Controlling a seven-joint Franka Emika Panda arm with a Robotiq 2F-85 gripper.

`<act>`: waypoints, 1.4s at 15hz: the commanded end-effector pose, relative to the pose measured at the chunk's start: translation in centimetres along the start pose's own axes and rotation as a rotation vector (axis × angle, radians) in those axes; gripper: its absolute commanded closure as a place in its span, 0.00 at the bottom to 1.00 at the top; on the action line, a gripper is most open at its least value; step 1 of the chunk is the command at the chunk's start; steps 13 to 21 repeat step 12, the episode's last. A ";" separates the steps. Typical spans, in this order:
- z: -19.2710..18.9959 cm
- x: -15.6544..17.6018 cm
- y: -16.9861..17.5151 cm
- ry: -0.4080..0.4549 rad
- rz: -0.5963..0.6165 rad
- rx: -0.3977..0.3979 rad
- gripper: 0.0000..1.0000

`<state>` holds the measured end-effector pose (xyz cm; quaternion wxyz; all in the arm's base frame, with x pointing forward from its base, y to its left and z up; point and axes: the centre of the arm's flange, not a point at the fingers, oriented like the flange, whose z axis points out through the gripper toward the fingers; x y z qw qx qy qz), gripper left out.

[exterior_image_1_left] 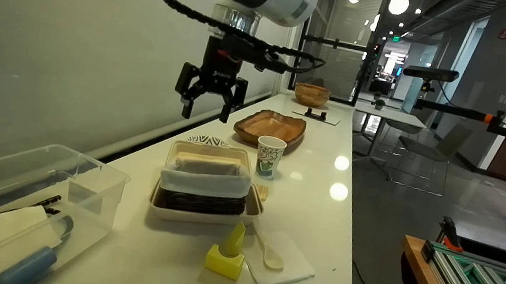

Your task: Place the bin in the styrofoam pack

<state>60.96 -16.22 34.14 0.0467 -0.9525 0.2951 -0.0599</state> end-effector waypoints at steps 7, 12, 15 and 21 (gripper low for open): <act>-11.1 -8.8 6.3 0.100 -0.518 0.006 0.00; -12.6 -8.1 6.4 0.134 -0.577 0.042 0.00; -12.6 -8.1 6.4 0.134 -0.577 0.042 0.00; -12.6 -8.1 6.4 0.134 -0.577 0.042 0.00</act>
